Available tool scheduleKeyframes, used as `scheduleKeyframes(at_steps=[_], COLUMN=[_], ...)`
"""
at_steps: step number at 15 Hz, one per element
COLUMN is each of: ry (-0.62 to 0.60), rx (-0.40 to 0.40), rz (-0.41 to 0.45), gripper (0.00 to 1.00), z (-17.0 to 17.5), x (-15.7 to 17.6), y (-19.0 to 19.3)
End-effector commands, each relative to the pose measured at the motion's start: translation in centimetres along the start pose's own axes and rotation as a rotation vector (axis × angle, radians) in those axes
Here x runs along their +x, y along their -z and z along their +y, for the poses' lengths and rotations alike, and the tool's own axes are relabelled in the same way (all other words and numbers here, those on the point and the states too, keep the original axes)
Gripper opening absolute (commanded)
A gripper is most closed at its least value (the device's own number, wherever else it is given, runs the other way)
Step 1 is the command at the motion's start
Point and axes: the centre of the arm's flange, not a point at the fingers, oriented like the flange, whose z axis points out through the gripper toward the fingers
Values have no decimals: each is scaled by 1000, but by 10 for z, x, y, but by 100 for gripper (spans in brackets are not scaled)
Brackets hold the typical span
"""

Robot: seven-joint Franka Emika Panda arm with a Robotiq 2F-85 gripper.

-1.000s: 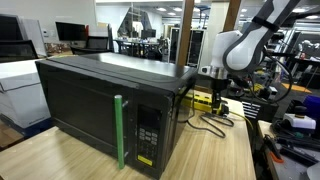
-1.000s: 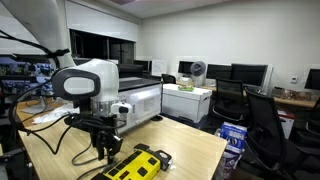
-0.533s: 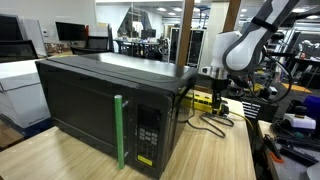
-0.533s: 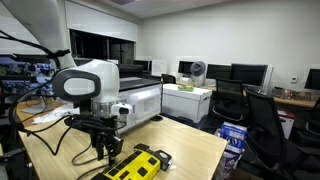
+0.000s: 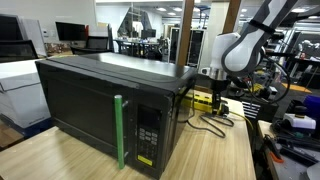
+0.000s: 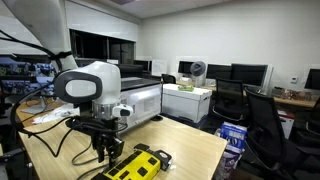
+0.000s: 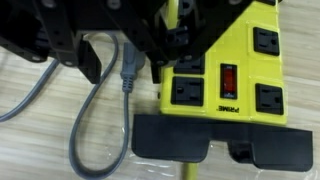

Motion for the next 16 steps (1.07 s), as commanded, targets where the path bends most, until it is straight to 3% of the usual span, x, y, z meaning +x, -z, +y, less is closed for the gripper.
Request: scheduleKeyframes(at_steps=[1,2,3,6,12,14,15,16], ry=[18,24,18,14,37,46,44,31], rx=[6,7,4,3,0,-1,-3,-15], rz=[12,8,10,10,4,1,-1,2], gripper=[68,79,68,57,68,61,41,36], z=[7,6,9,12,7,4,3,3], x=[3,6,8,14,29,33,35,36], y=[-12,-16,-17,-19,-25,-26,-26,-26])
